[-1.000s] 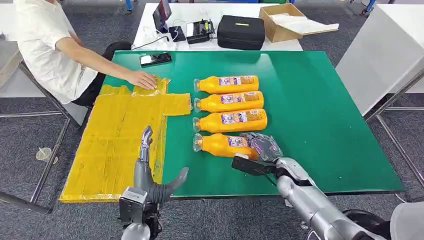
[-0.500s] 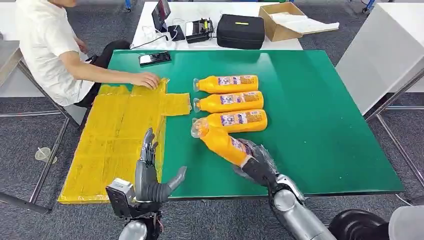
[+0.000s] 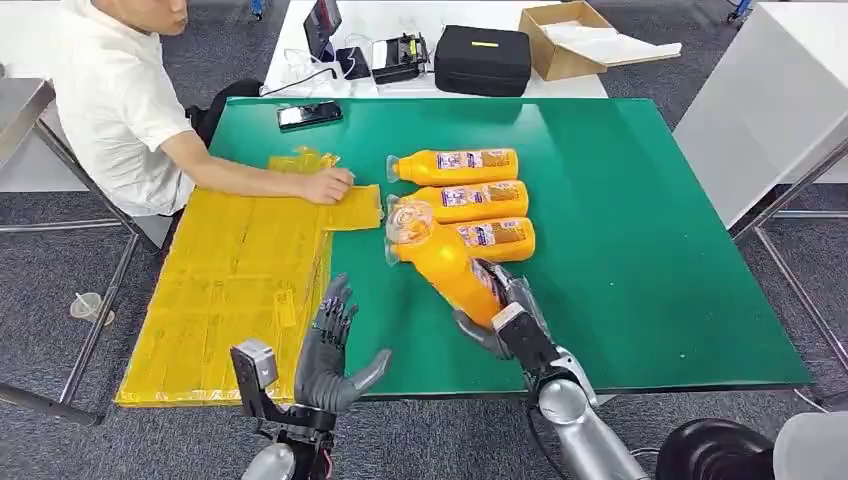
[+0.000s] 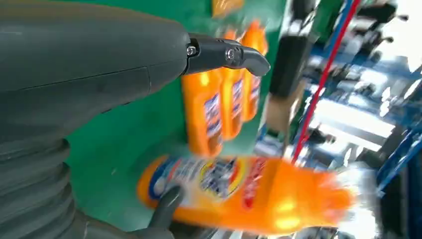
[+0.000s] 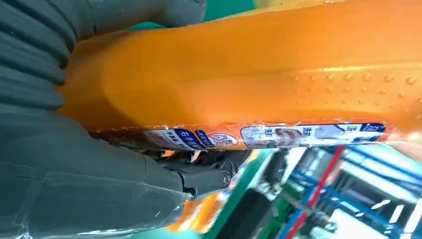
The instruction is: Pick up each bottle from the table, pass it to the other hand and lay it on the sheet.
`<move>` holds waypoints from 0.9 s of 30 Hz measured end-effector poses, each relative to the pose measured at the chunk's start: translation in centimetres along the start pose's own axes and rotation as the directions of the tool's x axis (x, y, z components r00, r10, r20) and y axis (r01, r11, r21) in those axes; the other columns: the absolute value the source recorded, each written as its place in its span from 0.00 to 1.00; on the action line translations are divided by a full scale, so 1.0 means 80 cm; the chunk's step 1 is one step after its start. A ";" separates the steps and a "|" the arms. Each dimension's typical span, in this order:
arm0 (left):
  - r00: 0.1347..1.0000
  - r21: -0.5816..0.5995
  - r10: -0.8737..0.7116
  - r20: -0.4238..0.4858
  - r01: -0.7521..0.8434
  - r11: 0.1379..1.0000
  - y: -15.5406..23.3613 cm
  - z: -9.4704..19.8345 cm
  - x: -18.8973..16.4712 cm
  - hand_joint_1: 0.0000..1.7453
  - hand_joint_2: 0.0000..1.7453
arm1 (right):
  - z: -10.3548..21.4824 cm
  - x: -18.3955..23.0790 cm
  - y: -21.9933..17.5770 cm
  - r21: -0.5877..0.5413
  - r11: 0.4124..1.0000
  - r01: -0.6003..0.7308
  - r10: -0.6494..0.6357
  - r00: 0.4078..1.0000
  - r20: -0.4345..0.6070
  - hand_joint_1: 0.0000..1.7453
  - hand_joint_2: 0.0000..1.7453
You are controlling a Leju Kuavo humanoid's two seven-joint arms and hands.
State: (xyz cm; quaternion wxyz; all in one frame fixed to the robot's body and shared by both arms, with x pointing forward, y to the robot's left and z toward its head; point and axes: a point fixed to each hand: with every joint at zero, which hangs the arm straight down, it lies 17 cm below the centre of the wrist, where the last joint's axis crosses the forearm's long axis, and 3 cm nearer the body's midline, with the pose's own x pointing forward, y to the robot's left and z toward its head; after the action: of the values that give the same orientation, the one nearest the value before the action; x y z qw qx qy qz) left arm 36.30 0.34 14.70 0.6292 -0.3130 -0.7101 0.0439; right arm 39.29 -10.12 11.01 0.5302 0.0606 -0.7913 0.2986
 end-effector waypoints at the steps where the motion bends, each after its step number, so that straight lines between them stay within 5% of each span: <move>1: 1.000 -0.007 0.002 -0.013 -0.002 1.000 -0.001 0.000 -0.005 0.00 1.00 | -0.004 0.006 0.005 0.009 1.000 0.005 -0.005 1.000 0.012 0.98 1.00; 4: 1.000 -0.009 -0.002 -0.031 0.002 1.000 0.001 -0.002 -0.013 0.00 1.00 | -0.014 0.018 0.016 0.018 1.000 0.019 -0.019 0.999 0.034 0.93 1.00; 10: 0.999 -0.041 -0.032 -0.043 0.030 0.999 -0.006 -0.010 -0.019 0.00 1.00 | -0.024 0.032 0.045 0.085 0.996 0.022 -0.027 0.998 0.061 1.00 1.00; 27: 0.998 0.012 -0.042 -0.046 0.042 0.999 0.004 -0.035 -0.020 0.00 1.00 | -0.019 0.031 0.126 0.250 0.953 -0.168 0.140 0.982 0.124 1.00 1.00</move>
State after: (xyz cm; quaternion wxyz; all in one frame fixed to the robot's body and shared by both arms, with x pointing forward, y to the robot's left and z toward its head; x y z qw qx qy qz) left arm 39.01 -1.15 13.77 0.6479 -0.2949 -0.7017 0.0283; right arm 35.25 -0.54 9.45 0.4505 0.0832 -0.7743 0.4365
